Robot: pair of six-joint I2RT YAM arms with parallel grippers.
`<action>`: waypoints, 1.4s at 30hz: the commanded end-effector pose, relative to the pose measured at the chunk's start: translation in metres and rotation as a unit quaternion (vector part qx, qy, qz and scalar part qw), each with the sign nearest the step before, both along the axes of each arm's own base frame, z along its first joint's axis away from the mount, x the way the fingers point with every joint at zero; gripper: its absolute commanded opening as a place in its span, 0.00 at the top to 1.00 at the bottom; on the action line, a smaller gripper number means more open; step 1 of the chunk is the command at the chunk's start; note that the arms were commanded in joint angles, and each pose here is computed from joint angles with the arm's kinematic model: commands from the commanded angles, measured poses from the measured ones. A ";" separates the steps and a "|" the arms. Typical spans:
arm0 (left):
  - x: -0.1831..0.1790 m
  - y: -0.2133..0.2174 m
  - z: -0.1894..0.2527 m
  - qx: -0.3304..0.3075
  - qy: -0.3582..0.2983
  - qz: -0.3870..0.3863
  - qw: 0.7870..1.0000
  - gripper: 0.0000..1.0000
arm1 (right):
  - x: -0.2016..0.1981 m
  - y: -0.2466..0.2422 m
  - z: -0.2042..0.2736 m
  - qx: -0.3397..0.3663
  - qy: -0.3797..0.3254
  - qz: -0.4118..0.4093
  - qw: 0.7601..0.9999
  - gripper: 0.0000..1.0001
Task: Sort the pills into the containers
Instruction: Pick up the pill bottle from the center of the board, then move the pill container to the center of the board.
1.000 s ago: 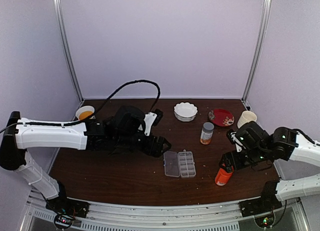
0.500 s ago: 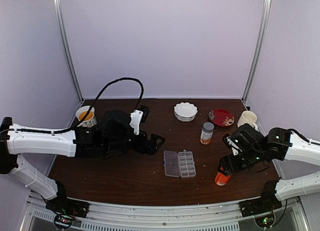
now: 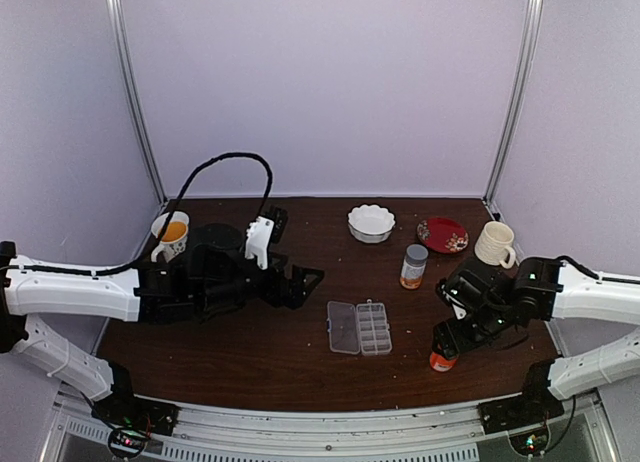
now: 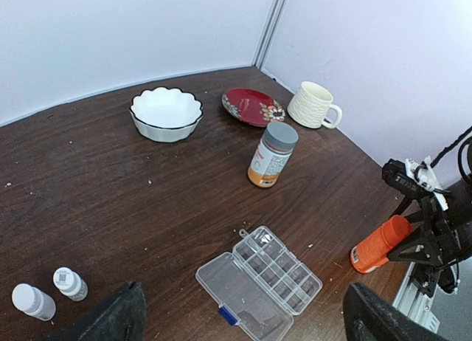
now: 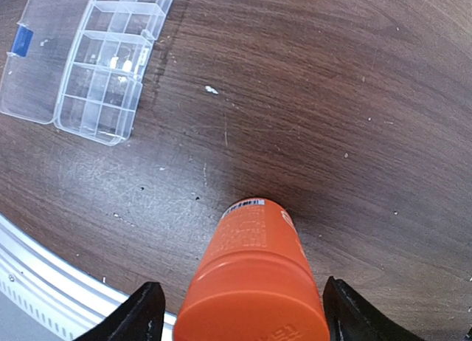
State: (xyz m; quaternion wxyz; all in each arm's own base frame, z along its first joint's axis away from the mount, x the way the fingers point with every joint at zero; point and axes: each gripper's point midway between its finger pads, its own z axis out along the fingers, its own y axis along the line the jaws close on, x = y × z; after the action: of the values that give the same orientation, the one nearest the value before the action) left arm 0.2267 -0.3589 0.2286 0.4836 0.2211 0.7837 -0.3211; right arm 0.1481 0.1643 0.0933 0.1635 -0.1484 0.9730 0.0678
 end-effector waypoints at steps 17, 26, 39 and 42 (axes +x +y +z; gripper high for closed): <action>0.029 -0.018 -0.082 0.051 0.183 0.020 0.982 0.11 | 0.018 0.007 0.024 0.015 -0.061 -0.013 0.998 0.58; 0.034 -0.054 -0.137 0.124 0.285 -0.031 0.950 0.30 | 0.023 0.021 0.028 0.027 -0.062 0.008 0.998 0.59; 0.050 -0.048 -0.182 0.160 0.330 0.016 0.930 0.41 | 0.025 0.045 0.036 0.047 -0.060 0.048 0.996 0.60; 0.051 -0.049 -0.187 0.161 0.337 0.017 0.928 0.46 | 0.027 0.048 0.035 0.048 -0.062 0.048 0.996 0.60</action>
State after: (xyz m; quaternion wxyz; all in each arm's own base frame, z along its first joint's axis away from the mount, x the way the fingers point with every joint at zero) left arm 0.2717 -0.3986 0.0356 0.1539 0.1665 0.9474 -0.2261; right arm 0.1683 0.1998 0.1173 0.2087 -0.1854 0.9553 0.0972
